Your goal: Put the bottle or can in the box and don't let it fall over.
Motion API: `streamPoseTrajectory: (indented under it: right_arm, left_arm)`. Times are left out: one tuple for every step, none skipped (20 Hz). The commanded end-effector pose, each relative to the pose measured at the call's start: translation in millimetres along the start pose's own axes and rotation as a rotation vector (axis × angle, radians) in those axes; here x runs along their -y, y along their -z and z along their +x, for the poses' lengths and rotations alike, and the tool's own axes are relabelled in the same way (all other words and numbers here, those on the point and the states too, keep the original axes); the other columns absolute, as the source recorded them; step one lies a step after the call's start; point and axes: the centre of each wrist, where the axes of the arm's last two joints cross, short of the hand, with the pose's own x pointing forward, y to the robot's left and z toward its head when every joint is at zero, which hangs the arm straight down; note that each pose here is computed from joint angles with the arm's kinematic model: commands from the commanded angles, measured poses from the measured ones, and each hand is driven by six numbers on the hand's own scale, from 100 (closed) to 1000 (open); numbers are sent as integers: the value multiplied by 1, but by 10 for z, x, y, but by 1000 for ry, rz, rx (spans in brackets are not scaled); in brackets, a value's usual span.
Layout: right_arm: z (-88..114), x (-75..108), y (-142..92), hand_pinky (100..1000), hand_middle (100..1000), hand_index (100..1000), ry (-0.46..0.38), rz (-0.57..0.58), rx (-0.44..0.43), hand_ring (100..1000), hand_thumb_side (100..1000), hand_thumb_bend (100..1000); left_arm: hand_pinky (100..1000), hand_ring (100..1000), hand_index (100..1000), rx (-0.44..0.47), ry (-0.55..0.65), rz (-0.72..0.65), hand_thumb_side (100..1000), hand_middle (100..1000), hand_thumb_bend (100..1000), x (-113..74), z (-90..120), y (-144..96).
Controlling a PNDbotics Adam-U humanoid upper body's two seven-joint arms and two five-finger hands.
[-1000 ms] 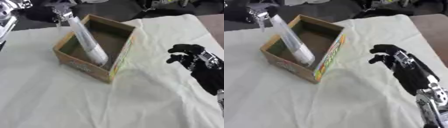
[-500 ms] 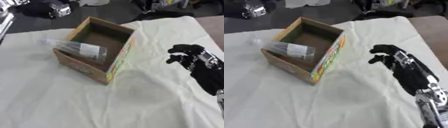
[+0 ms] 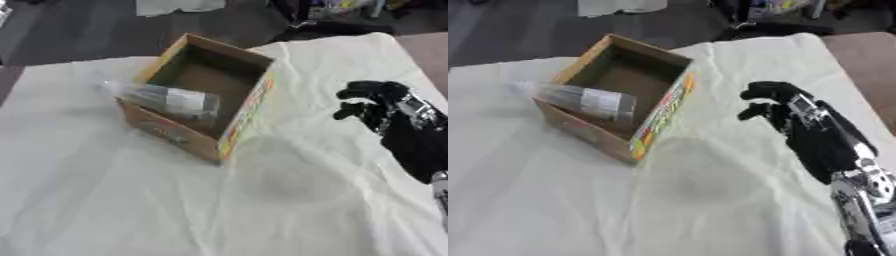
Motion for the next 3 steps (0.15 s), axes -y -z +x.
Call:
streamPoseTrajectory:
  right_arm:
    - [144,49,17,987,754,801,-26,2,49,688,731,100]
    - [155,51,24,986,754,801,-22,0,61,689,725,100]
    - [162,52,29,985,754,801,-18,-1,71,689,722,100]
  left_arm:
    - [781,559,739,37,32,142,556,678,111,-296,250,-272]
    - [780,557,738,49,20,179,546,676,118,-289,308,-382]
    - [779,553,737,59,0,212,541,674,120,-274,363,-485]
